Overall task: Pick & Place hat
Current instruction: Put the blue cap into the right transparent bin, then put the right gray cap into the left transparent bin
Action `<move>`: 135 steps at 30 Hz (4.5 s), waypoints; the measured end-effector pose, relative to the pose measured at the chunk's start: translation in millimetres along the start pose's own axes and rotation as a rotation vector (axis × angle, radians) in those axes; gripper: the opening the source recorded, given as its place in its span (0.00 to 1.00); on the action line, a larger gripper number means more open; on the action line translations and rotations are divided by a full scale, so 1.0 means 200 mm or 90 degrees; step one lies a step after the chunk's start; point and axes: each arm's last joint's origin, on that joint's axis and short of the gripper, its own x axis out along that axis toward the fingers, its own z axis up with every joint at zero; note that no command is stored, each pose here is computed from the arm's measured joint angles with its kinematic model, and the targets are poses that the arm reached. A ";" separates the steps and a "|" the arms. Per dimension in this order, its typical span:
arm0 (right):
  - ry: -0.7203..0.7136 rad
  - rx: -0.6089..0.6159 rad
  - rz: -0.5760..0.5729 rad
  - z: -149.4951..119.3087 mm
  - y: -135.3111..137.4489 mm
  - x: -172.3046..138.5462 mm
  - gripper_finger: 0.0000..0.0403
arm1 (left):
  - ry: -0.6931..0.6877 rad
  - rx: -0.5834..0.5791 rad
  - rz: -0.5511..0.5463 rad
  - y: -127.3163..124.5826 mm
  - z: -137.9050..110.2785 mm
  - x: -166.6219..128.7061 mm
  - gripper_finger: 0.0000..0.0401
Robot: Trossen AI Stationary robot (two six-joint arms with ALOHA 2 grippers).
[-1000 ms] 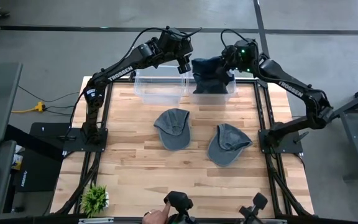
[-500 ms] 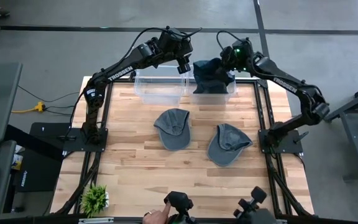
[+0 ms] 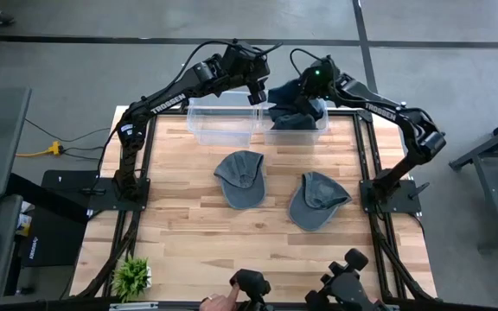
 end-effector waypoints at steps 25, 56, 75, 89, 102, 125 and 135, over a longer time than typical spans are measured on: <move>0.060 -0.061 0.177 -0.09 0.04 0.02 0.01 | 0.062 0.023 0.003 -0.03 -0.03 -0.01 0.54; 0.101 -0.109 0.116 -0.08 0.12 0.04 0.09 | 0.070 0.056 0.012 -0.07 0.01 -0.11 0.54; 0.086 -0.124 0.135 -0.06 0.16 -0.04 0.39 | 0.086 0.061 0.020 -0.07 0.00 -0.11 0.54; 0.100 -0.129 0.135 -0.07 0.16 -0.07 0.57 | 0.108 0.070 0.041 -0.06 -0.01 -0.11 0.54; 0.020 -0.116 0.115 -0.02 0.08 -0.31 0.57 | 0.107 0.069 0.041 -0.06 -0.01 -0.11 0.54; -0.016 -0.113 0.237 -0.09 0.16 -0.76 0.56 | 0.100 -0.055 -0.212 -0.15 -0.05 -0.13 0.54; 0.088 -0.176 0.452 -0.21 0.31 -0.91 0.56 | 0.073 -0.062 -0.406 -0.42 0.05 -0.26 0.54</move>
